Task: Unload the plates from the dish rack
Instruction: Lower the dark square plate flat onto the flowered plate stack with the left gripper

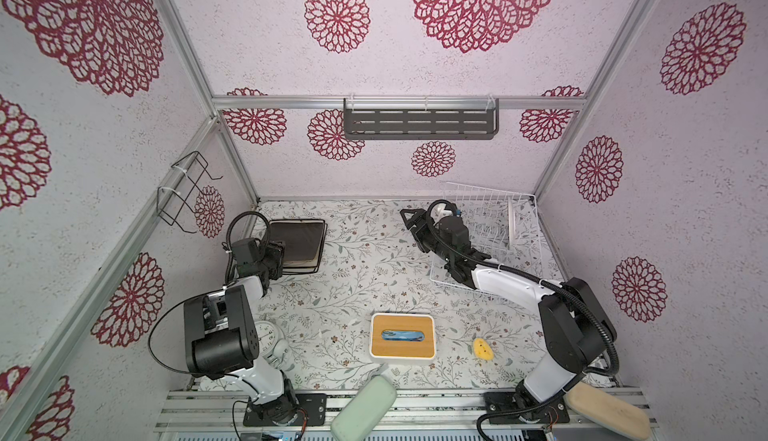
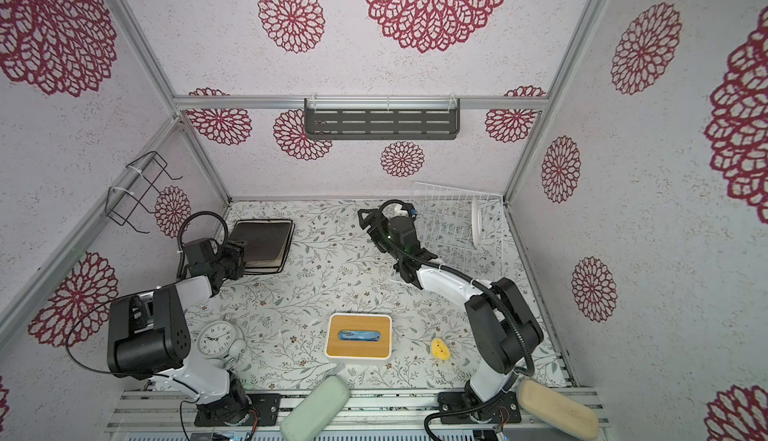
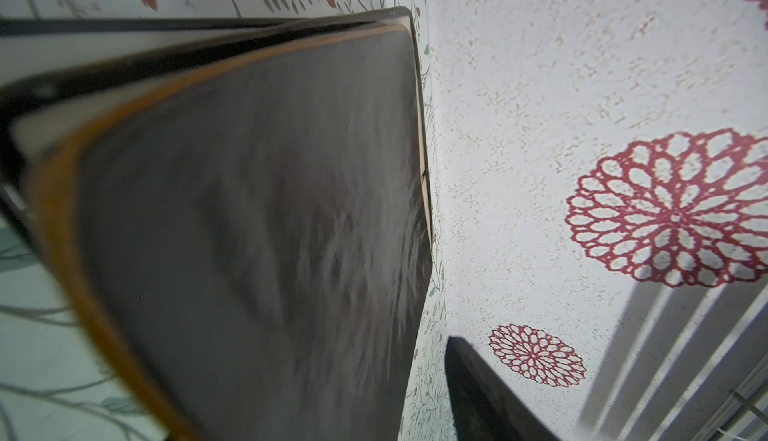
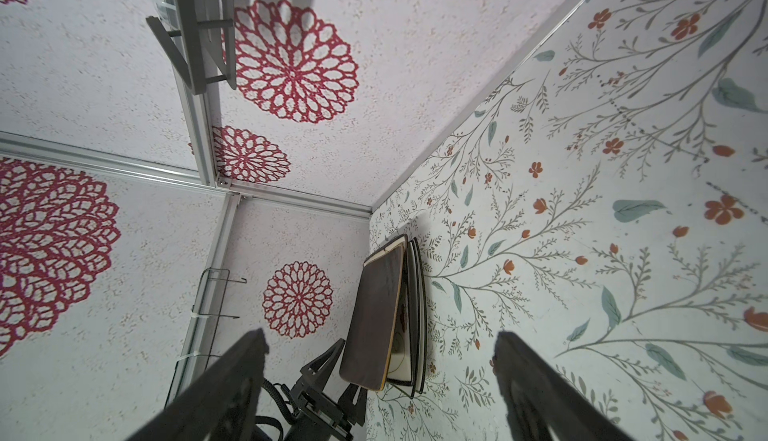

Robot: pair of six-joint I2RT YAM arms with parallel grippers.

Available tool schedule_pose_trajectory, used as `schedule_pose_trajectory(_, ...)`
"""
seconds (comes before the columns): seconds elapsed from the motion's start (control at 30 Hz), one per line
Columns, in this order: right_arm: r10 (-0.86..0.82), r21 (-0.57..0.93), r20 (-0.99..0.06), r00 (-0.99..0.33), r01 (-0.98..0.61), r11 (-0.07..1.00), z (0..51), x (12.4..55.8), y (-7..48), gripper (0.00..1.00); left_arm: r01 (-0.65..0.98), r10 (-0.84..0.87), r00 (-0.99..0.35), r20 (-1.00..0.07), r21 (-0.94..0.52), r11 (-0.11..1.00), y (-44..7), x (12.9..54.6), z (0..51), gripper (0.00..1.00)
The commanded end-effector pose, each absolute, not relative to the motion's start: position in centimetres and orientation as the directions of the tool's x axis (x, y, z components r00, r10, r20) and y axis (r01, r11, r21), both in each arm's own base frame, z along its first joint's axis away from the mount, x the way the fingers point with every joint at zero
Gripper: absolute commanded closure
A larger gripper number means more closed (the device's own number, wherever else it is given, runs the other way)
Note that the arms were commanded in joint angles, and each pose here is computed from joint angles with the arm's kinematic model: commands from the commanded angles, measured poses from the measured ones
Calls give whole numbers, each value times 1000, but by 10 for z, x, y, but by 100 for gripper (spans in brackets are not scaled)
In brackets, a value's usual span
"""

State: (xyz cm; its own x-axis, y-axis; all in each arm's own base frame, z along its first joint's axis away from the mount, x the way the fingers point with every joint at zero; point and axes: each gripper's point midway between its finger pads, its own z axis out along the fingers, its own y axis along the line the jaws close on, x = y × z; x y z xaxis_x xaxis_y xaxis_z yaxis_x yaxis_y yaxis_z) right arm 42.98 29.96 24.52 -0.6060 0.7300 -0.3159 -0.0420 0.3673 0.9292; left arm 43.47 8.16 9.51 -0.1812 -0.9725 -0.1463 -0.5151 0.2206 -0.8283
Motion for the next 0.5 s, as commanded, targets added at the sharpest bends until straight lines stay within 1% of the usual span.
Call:
schedule_pose_trajectory(0.0,751,932,-347,-562,-115,344,279,429,291,12,-453,-953,-222,-206,-844,288,80,451,118,31)
schedule_pose_trajectory(0.47,751,932,-348,-561,-118,344,281,429,291,12,-483,-948,-261,-182,-826,291,76,451,109,25)
